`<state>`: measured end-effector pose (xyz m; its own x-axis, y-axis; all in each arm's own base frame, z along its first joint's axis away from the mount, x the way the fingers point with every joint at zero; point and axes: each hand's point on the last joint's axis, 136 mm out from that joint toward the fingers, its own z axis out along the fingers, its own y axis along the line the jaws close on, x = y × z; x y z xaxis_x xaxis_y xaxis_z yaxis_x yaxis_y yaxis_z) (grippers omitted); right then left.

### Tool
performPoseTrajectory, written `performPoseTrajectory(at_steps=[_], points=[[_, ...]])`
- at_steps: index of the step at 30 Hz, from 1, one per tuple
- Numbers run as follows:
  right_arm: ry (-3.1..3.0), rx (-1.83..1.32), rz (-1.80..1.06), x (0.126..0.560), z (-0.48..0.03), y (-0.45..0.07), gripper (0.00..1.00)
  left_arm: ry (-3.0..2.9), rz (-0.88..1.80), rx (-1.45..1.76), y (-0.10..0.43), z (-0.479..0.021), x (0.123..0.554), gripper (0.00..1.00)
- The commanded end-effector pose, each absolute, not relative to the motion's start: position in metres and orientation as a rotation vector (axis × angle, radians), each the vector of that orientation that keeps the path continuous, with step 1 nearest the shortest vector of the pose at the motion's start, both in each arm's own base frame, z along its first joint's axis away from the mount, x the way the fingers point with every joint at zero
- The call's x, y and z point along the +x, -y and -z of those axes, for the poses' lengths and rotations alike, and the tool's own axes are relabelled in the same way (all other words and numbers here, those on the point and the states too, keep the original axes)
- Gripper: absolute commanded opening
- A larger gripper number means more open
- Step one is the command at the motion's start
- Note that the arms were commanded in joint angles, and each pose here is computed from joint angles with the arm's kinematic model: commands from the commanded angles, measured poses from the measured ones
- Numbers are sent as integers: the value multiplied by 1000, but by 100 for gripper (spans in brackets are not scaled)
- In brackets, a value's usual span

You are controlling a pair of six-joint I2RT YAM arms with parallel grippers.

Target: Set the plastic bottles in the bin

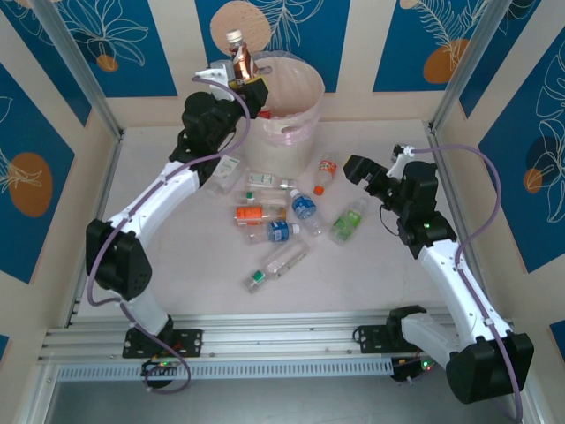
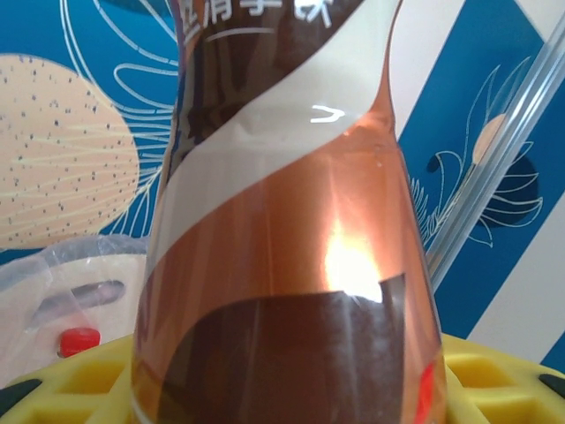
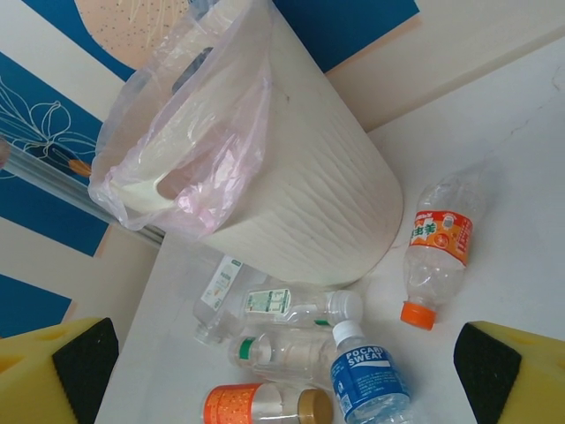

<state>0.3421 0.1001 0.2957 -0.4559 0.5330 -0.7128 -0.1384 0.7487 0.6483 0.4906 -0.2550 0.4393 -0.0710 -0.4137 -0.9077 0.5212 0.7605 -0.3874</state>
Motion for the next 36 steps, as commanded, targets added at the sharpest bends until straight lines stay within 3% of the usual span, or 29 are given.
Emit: performPoseTrajectory(at_steps=[1,14,24,36], points=[[-1908,315,-755,338,-291,-93,100,-1523,801,59,267,-424,502,51],[-1918,291,-753,340,-289,-96,100,-1732,731,-100,295,-371,540,54],[-1939,303,-715,343,-283,-92,100,-1856,902,-54,347,-343,555,59],[-1982,293,-685,345,-275,-91,100,-1863,906,130,374,-357,551,86]])
